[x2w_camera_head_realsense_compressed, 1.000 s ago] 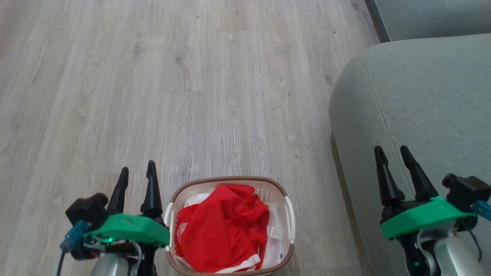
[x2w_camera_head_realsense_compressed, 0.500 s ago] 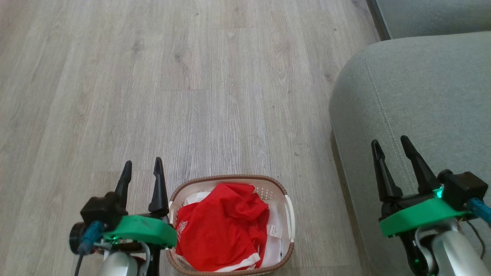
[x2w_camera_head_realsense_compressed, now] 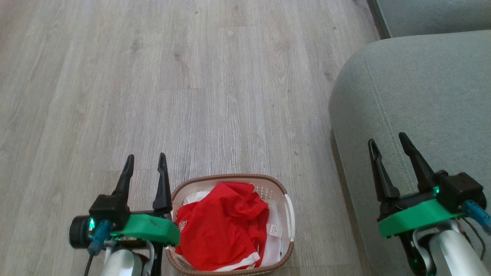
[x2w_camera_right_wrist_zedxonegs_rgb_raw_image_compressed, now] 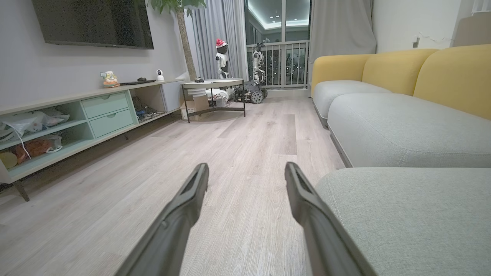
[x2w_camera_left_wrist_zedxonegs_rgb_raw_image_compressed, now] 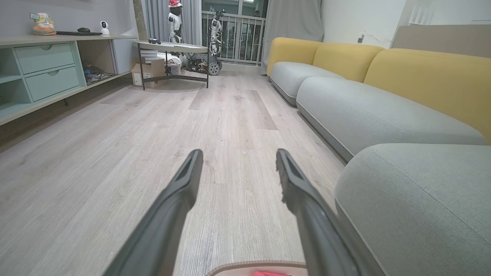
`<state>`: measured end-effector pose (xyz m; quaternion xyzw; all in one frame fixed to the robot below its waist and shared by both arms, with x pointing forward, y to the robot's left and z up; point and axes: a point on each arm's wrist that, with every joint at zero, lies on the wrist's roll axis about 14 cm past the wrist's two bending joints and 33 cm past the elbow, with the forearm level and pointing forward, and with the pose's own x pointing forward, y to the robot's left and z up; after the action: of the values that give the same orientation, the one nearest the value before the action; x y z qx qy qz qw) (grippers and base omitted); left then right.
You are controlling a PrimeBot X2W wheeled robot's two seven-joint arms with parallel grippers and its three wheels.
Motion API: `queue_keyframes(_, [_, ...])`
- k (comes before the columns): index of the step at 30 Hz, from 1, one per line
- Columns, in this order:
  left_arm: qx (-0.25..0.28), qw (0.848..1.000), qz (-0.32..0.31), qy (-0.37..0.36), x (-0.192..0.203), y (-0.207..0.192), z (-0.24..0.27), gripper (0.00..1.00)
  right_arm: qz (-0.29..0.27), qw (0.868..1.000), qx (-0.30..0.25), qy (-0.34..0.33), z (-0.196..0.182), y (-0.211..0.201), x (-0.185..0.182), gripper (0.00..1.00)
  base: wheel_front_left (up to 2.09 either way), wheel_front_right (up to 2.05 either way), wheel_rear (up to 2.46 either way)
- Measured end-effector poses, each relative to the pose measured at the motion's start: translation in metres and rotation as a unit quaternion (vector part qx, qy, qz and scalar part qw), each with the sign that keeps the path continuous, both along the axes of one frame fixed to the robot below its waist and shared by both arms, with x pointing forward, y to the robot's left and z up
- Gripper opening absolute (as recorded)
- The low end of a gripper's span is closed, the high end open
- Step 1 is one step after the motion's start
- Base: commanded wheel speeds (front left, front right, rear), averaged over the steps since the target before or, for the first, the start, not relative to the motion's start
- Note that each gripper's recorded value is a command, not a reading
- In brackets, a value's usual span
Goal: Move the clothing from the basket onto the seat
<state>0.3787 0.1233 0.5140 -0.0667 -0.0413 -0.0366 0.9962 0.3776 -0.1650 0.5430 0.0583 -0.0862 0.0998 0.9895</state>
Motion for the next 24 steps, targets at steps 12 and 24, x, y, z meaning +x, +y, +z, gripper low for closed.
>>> queue_keyframes(12, [0.0,1.0,-0.004,0.002,0.002,-0.002,-0.002,1.0,-0.005,1.0,0.0,0.002,-0.001,-0.003,0.0,1.0,0.0,0.0,0.0])
queue_keyframes(24, [-0.005,1.0,-0.022,0.022,0.017,-0.018,-0.015,1.0,-0.022,1.0,-0.011,-0.003,0.002,-0.02,0.009,1.0,0.0,0.0,0.0])
